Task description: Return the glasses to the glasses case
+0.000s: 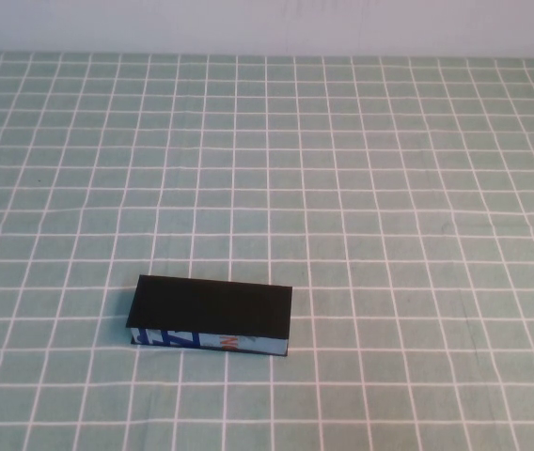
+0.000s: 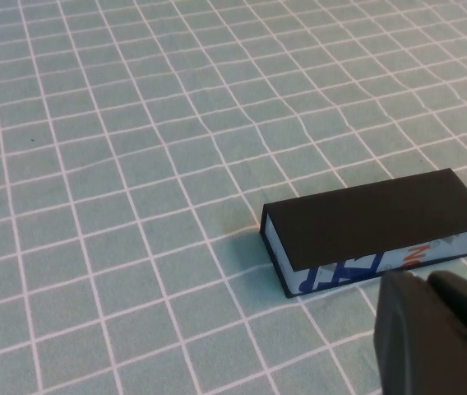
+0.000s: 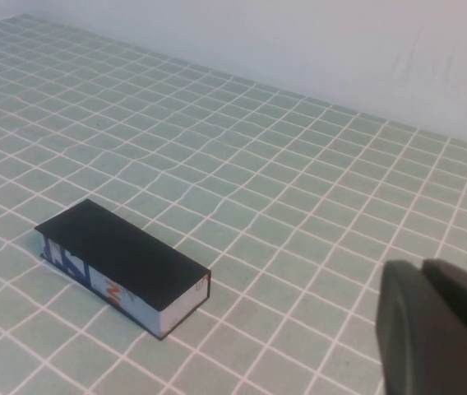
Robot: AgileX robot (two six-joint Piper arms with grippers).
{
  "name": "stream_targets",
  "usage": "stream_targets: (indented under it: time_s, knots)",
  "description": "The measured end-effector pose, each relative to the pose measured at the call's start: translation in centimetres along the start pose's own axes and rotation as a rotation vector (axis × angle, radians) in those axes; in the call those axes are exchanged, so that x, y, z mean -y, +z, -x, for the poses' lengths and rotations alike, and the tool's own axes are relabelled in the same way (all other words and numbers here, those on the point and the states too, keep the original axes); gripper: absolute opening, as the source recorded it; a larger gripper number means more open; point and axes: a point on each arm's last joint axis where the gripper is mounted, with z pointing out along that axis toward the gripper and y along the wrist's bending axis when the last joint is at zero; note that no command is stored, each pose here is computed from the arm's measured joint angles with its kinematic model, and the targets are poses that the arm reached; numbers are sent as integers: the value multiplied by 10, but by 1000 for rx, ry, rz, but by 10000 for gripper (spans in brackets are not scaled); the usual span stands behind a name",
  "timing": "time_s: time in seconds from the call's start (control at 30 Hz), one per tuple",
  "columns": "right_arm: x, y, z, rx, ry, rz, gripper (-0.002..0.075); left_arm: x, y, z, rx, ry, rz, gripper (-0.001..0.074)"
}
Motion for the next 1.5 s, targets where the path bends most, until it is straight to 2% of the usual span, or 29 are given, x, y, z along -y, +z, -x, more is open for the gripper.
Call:
stream_targets:
  time_s: [0.57, 0.77, 0.97, 1.13, 1.3, 1.5]
  knots:
    - [0, 0, 0, 2, 3, 1, -11, 0, 0, 0, 0, -1, 1, -1]
    - [0, 0, 0, 2, 3, 1, -11, 0, 3, -3, 6, 45, 0, -1]
    - [0, 0, 0, 2, 3, 1, -11, 0, 18, -8, 154, 96, 14, -1]
    - [0, 0, 0, 2, 3, 1, -11, -6, 21, -8, 293, 63, 97, -1]
    - [0, 0, -1, -8, 3, 3, -11, -8, 10, -13, 368, 42, 124, -1]
    - [0, 0, -1, -10, 3, 3, -11, -11, 7, -28, 430, -45, 162, -1]
